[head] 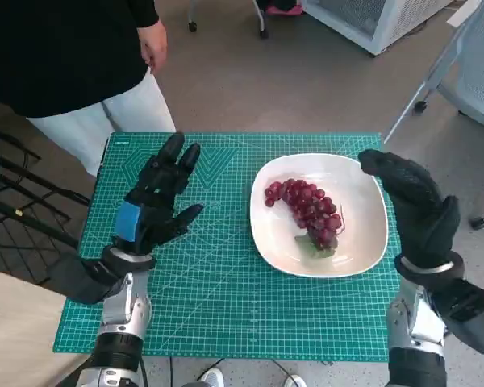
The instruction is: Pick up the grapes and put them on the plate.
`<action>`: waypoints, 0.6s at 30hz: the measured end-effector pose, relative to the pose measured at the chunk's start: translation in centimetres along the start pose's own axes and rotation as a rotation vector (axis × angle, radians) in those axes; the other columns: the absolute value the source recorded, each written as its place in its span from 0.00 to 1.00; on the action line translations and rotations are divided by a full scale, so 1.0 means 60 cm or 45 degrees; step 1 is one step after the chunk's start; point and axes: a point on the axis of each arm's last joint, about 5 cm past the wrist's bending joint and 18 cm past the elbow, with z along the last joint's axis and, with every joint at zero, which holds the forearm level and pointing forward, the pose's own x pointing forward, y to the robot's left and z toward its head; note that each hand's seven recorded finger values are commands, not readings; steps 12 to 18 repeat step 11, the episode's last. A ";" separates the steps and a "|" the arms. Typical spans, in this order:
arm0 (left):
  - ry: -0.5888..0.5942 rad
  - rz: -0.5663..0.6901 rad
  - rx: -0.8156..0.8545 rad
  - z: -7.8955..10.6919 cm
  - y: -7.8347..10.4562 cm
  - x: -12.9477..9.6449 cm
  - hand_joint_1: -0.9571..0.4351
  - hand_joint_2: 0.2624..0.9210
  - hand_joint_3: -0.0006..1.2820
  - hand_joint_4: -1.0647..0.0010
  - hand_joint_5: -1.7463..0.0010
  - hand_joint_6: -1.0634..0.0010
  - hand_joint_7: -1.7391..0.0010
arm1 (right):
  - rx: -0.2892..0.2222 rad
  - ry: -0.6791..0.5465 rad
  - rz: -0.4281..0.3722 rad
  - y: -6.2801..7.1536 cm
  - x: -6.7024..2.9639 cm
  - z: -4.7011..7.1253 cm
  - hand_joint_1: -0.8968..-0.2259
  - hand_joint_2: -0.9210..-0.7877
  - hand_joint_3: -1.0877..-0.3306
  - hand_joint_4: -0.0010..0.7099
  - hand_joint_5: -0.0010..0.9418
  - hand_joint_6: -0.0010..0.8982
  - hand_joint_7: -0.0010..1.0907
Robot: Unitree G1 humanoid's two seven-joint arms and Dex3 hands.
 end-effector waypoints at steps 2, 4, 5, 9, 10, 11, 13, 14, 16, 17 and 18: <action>-0.002 -0.001 -0.004 0.000 -0.001 0.001 0.46 1.00 0.19 0.76 1.00 0.68 0.99 | 0.003 0.002 -0.002 0.001 0.000 -0.001 0.55 0.00 0.60 0.26 0.00 0.00 0.34; -0.005 -0.002 -0.007 0.000 -0.003 0.001 0.46 1.00 0.19 0.76 1.00 0.68 0.99 | 0.007 0.005 -0.004 0.002 0.000 -0.003 0.55 0.00 0.60 0.26 0.01 0.00 0.34; -0.006 -0.002 -0.009 0.000 -0.004 0.001 0.46 1.00 0.19 0.76 1.00 0.68 0.99 | 0.010 0.008 -0.006 0.003 -0.001 -0.004 0.55 0.00 0.60 0.26 0.01 0.00 0.34; -0.015 -0.006 -0.012 0.000 -0.006 0.003 0.46 1.00 0.19 0.76 1.00 0.68 0.99 | 0.030 0.024 -0.012 0.011 -0.003 -0.012 0.54 0.00 0.61 0.27 0.01 0.01 0.33; -0.017 -0.007 -0.013 0.000 -0.006 0.003 0.46 1.00 0.19 0.76 1.00 0.68 0.99 | 0.035 0.029 -0.013 0.013 -0.004 -0.014 0.54 0.00 0.62 0.27 0.01 0.01 0.33; -0.017 -0.008 -0.014 0.000 -0.007 0.004 0.46 1.00 0.19 0.76 1.00 0.68 0.99 | 0.038 0.032 -0.013 0.014 -0.005 -0.015 0.54 0.00 0.62 0.27 0.01 0.01 0.33; -0.017 -0.008 -0.014 0.000 -0.007 0.004 0.46 1.00 0.19 0.76 1.00 0.68 0.99 | 0.038 0.032 -0.013 0.014 -0.005 -0.015 0.54 0.00 0.62 0.27 0.01 0.01 0.33; -0.017 -0.008 -0.014 0.000 -0.007 0.004 0.46 1.00 0.19 0.76 1.00 0.68 0.99 | 0.038 0.032 -0.013 0.014 -0.005 -0.015 0.54 0.00 0.62 0.27 0.01 0.01 0.33; -0.017 -0.008 -0.014 0.000 -0.007 0.004 0.46 1.00 0.19 0.76 1.00 0.68 0.99 | 0.038 0.032 -0.013 0.014 -0.005 -0.015 0.54 0.00 0.62 0.27 0.01 0.01 0.33; -0.017 -0.008 -0.014 0.000 -0.007 0.004 0.46 1.00 0.19 0.76 1.00 0.68 0.99 | 0.038 0.032 -0.013 0.014 -0.005 -0.015 0.54 0.00 0.62 0.27 0.01 0.01 0.33; -0.017 -0.008 -0.014 0.000 -0.007 0.004 0.46 1.00 0.19 0.76 1.00 0.68 0.99 | 0.038 0.032 -0.013 0.014 -0.005 -0.015 0.54 0.00 0.62 0.27 0.01 0.01 0.33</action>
